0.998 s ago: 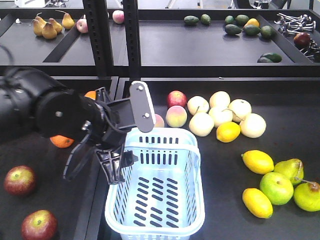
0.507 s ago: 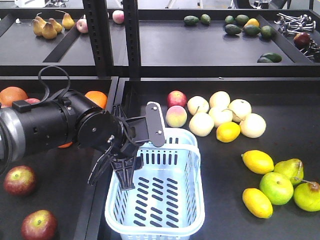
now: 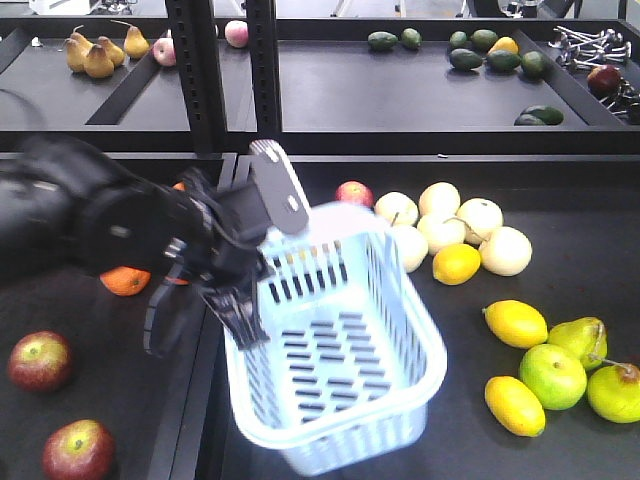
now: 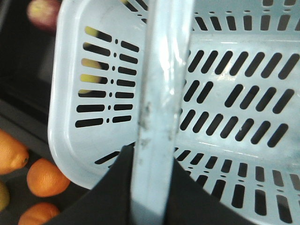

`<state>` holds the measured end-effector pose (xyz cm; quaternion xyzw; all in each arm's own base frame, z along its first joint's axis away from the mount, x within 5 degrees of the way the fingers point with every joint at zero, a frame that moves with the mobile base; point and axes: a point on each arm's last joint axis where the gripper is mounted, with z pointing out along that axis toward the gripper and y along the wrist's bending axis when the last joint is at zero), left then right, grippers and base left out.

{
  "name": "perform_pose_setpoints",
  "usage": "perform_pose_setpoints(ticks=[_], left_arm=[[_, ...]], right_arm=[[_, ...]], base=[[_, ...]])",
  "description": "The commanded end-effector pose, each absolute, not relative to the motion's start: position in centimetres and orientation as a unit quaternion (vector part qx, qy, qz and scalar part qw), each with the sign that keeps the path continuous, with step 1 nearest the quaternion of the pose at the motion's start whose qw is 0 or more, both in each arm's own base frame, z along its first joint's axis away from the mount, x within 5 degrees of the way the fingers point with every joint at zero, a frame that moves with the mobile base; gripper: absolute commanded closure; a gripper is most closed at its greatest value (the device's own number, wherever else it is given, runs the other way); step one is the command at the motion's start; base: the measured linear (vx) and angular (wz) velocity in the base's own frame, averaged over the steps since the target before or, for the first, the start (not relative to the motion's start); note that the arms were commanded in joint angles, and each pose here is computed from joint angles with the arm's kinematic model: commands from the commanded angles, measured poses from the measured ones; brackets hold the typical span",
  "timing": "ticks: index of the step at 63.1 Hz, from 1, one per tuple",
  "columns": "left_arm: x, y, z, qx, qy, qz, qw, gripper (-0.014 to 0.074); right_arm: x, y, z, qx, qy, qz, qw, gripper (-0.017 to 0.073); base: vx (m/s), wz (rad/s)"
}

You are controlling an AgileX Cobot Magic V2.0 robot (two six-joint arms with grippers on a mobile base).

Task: Pick three apples into basket with both arms
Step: 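Close the left gripper on the basket handle and lift it, then hold the basket in the left gripper while turning the base away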

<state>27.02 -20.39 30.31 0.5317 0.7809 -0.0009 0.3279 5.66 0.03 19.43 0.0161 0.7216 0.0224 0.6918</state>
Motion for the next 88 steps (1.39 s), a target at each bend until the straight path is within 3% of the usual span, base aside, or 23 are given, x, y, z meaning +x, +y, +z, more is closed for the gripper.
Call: perform_pose_setpoints(ticks=[1, 13, 23, 47, 88], left_arm=[[24.8, -19.0, 35.7, 0.462, 0.790, -0.037, 0.401, 0.0601], [20.9, -15.9, 38.4, 0.360, 0.857, -0.076, 0.360, 0.0601], [17.4, -13.2, 39.7, 0.286, 0.874, -0.117, 0.376, 0.0601], [10.8, -8.1, 36.3, 0.154, 0.881, -0.197, 0.401, 0.0601], [8.9, -6.6, 36.5, 0.139, 0.862, -0.221, 0.434, 0.0601]], right_arm=[[5.6, 0.0, 19.7, 0.011, 0.694, 0.017, 0.719, 0.0564], [5.6, 0.0, 19.7, 0.011, 0.694, 0.017, 0.719, 0.0564], [5.6, 0.0, 19.7, 0.011, 0.694, 0.017, 0.719, 0.0564], [5.6, 0.0, 19.7, 0.011, 0.694, 0.017, 0.719, 0.0564], [5.6, 0.0, 19.7, 0.011, 0.694, 0.017, 0.719, 0.0564]], base=[[0.00, 0.00], [0.00, 0.00], [0.00, 0.00], [0.00, 0.00], [0.00, 0.00]])
